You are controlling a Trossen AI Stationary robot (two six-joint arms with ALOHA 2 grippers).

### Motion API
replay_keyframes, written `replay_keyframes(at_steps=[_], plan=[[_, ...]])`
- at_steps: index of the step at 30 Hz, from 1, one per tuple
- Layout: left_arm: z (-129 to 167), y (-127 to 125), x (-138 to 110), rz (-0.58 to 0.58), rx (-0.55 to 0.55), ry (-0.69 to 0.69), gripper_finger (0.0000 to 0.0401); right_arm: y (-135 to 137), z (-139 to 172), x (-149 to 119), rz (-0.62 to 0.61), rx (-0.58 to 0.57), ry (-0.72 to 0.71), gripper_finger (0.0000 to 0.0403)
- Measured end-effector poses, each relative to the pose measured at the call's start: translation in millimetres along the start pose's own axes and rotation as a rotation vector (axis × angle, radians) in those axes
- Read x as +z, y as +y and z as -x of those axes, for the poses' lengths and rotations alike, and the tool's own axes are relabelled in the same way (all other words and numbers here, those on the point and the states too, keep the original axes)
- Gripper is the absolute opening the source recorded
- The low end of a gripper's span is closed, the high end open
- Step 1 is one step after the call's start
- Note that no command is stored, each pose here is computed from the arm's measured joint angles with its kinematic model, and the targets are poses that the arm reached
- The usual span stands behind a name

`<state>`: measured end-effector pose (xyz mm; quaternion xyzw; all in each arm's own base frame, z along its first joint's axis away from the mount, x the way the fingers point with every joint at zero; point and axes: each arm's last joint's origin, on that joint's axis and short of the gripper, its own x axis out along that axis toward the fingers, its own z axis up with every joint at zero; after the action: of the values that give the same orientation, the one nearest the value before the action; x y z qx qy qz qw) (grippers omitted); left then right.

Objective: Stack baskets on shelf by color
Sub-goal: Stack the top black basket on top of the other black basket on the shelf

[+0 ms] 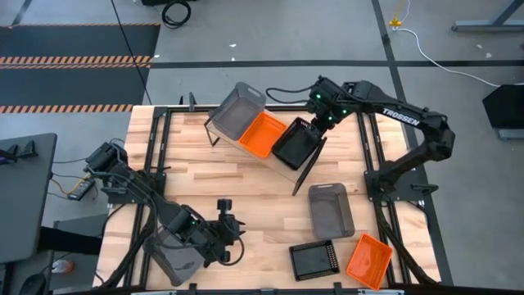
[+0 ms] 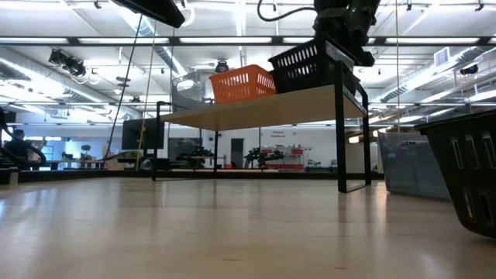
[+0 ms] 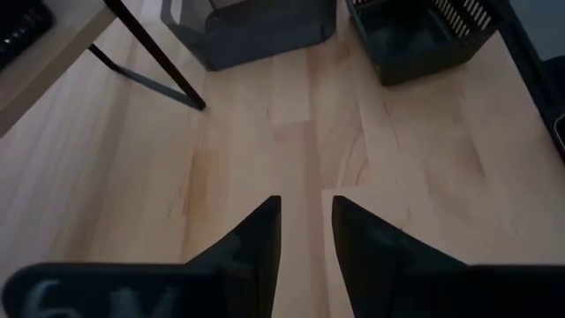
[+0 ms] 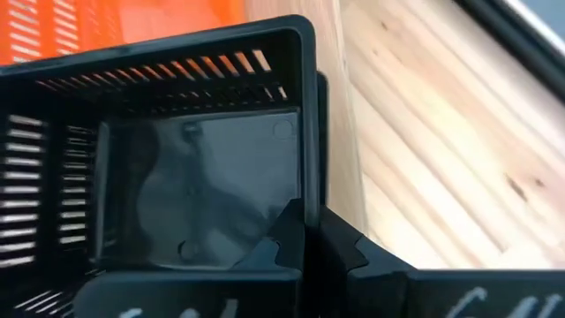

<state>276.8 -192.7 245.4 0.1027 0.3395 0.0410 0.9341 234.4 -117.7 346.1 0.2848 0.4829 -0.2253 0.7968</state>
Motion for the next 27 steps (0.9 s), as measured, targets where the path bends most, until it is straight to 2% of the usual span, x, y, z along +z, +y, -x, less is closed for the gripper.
replay_keyframes(at_steps=[5, 11, 16, 27], plan=[[0.1, -0.5, 1.6, 0.011, -0.004, -0.014, 0.0110, -6.0, -14.8, -12.1, -0.002, 0.001, -0.004, 0.0011], [-0.2, -0.2, 1.8, 0.012, -0.003, -0.014, 0.0110, -11.4, -12.2, -18.8, 0.010, 0.003, -0.033, 0.0021], [-0.2, -0.2, 2.0, 0.013, -0.001, -0.017, 0.0110, -10.5, -2.5, -22.4, 0.051, 0.007, -0.058, 0.0063], [-0.1, -0.3, 2.0, 0.026, -0.002, -0.017, 0.0110, -2.6, -3.7, -25.5, 0.139, -0.037, -0.061, 0.0149]])
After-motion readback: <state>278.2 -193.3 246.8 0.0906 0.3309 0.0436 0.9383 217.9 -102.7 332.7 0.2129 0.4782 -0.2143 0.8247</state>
